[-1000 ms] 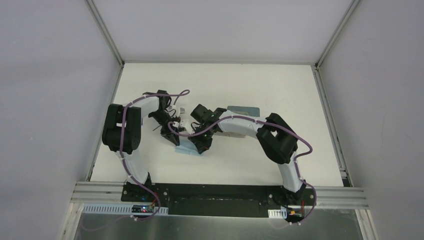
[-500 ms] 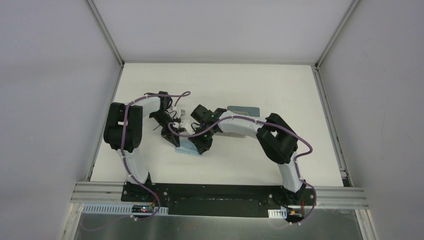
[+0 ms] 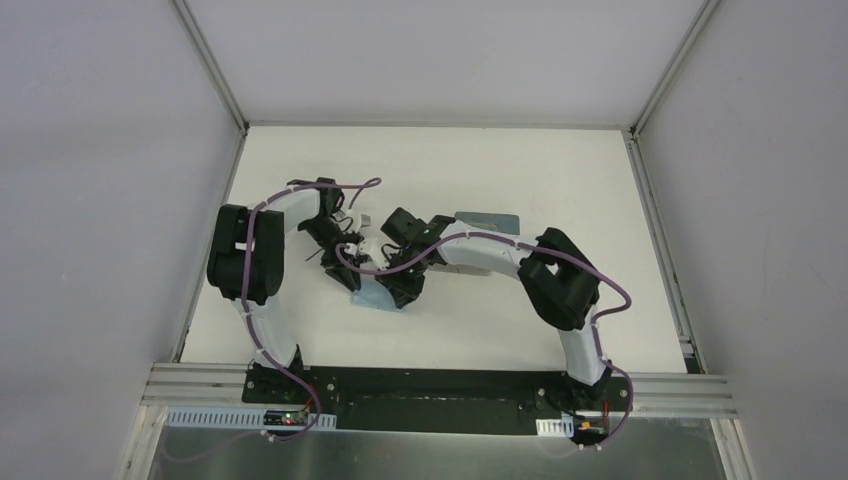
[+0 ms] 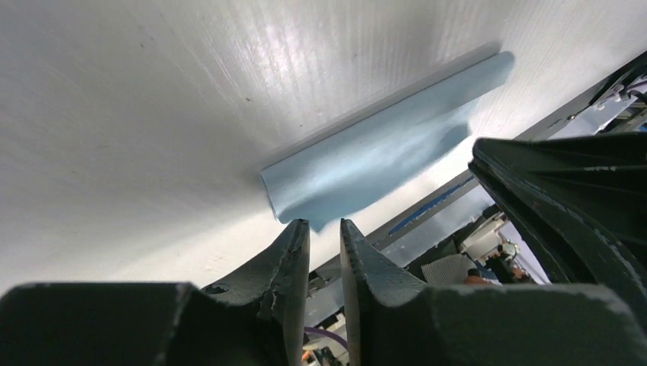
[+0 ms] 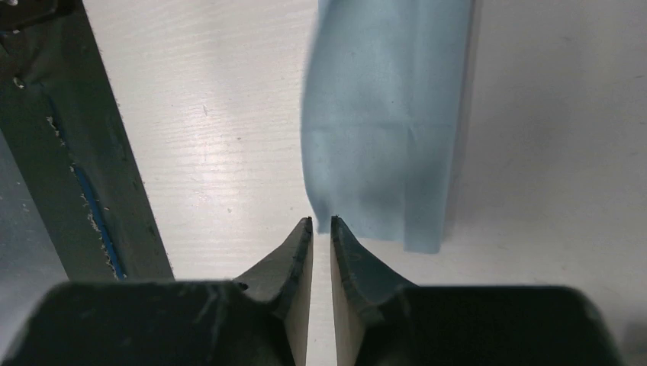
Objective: Organize the sunglasses
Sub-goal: Fold the glasses cleaning cloth at the center of the board, then pick up the glasses cleaning cloth from the center of the board.
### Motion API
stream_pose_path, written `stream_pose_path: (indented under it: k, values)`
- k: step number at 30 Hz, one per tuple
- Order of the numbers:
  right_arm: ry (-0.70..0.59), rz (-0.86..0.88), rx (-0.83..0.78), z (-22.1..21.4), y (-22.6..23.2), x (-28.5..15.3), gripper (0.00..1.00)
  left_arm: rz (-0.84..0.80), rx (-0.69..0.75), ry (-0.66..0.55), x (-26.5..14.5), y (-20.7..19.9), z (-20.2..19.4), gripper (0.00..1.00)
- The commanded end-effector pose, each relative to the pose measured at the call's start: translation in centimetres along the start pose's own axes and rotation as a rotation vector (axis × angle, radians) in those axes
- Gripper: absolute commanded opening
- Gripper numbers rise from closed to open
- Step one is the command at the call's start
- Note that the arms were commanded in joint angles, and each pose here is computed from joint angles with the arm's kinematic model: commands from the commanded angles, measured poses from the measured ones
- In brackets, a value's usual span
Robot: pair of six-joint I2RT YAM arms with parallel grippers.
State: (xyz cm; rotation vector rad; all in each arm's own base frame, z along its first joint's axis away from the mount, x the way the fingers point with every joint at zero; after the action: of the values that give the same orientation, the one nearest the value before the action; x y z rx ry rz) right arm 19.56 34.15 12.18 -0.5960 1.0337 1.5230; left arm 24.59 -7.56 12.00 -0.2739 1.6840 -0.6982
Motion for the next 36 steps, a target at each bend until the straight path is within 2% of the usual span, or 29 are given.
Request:
stream_pose_path:
  k: [1,8,12,15,24,36]
  values:
    - [-0.158,-0.066,-0.059,2.7,0.4,-5.3,0.17,0.024,0.096,-0.082,-2.7,-1.4,1.2,0.25]
    - [-0.164,-0.111,-0.006,1.1,-1.9,-6.2,0.19,0.043,0.113,-0.138,-4.0,-0.6,3.2,0.34]
    - [-0.139,-0.126,0.019,0.8,-3.2,-5.5,0.25,0.053,0.228,-0.194,-3.7,0.2,4.8,0.37]
    - [-0.116,-0.083,0.042,0.3,-3.6,-4.1,0.26,0.025,0.284,-0.215,-3.7,0.2,5.6,0.39]
    - [-0.074,-0.052,0.066,-0.3,-4.4,-1.7,0.28,-0.029,0.259,-0.181,-2.9,0.4,5.3,0.39]
    - [-0.071,0.022,0.080,-0.5,-4.3,-0.7,0.25,-0.031,0.241,-0.178,-2.2,0.7,4.8,0.39]
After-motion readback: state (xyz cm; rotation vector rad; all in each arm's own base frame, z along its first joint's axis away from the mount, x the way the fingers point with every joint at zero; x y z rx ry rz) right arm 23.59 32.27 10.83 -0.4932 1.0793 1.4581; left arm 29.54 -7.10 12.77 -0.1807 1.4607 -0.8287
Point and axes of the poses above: each gripper's point midway between its finger pads, its own x axis out along the fingers, its own y axis along the line the jaws close on, z = x × y, the point moved 10 cm from there along -x, back along the fingers, and after that the axes turned 5 degrees about -x, right-handed, at the moved point
